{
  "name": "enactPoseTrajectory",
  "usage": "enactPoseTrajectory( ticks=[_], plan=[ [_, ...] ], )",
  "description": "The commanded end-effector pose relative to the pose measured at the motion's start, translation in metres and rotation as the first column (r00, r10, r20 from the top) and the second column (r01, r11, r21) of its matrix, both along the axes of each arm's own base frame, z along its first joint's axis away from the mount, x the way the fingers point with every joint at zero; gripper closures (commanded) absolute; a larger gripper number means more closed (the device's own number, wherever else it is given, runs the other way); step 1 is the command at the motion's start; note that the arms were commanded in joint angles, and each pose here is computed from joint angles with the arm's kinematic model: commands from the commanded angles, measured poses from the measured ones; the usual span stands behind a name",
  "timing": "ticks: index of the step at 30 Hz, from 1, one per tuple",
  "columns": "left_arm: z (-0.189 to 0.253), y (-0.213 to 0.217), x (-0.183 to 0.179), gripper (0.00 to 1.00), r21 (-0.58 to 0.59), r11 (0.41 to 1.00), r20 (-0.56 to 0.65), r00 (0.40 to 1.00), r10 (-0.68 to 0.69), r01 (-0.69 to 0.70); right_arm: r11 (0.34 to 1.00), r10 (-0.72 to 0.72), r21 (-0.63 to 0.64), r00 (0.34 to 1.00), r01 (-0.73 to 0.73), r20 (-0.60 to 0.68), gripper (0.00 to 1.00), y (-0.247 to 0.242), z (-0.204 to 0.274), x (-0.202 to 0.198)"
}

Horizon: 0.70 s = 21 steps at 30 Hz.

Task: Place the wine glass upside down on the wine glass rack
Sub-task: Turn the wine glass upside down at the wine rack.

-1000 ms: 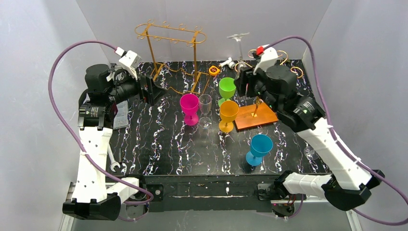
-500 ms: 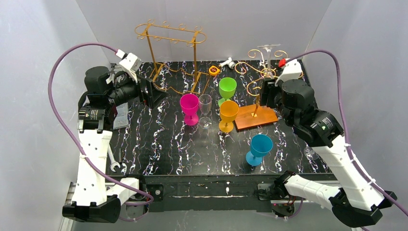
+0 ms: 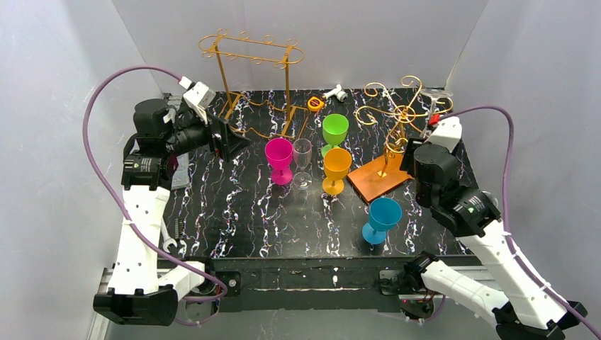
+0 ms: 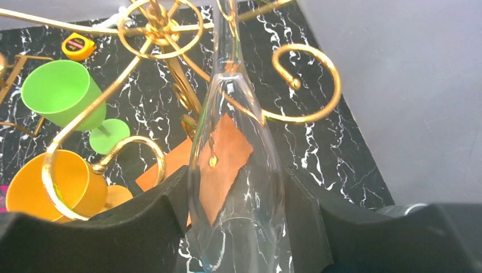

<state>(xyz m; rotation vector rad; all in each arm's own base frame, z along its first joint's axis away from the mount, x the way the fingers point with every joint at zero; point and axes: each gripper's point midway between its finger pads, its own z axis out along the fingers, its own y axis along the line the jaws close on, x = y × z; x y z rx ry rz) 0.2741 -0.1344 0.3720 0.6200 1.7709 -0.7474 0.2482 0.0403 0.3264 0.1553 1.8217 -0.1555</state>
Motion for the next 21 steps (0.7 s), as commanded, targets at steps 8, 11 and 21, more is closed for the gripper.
enactPoseTrajectory(
  ticks=[8,11,21],
  plan=[
    [-0.006,-0.019,0.005,0.02,-0.059,0.994,0.002,0.996,-0.092,0.092,0.987,0.131,0.085,0.990,-0.135,0.052,0.99,0.021,0.009,-0.002],
    [0.007,-0.047,0.016,0.02,-0.072,0.986,-0.009,0.989,-0.148,0.147,0.983,0.150,0.101,0.988,-0.154,0.044,0.99,0.026,0.007,-0.002],
    [0.027,-0.183,0.045,0.02,-0.139,0.905,-0.158,0.893,-0.421,0.403,0.980,0.134,0.146,0.991,-0.134,0.013,0.99,0.018,-0.010,-0.016]
  ],
)
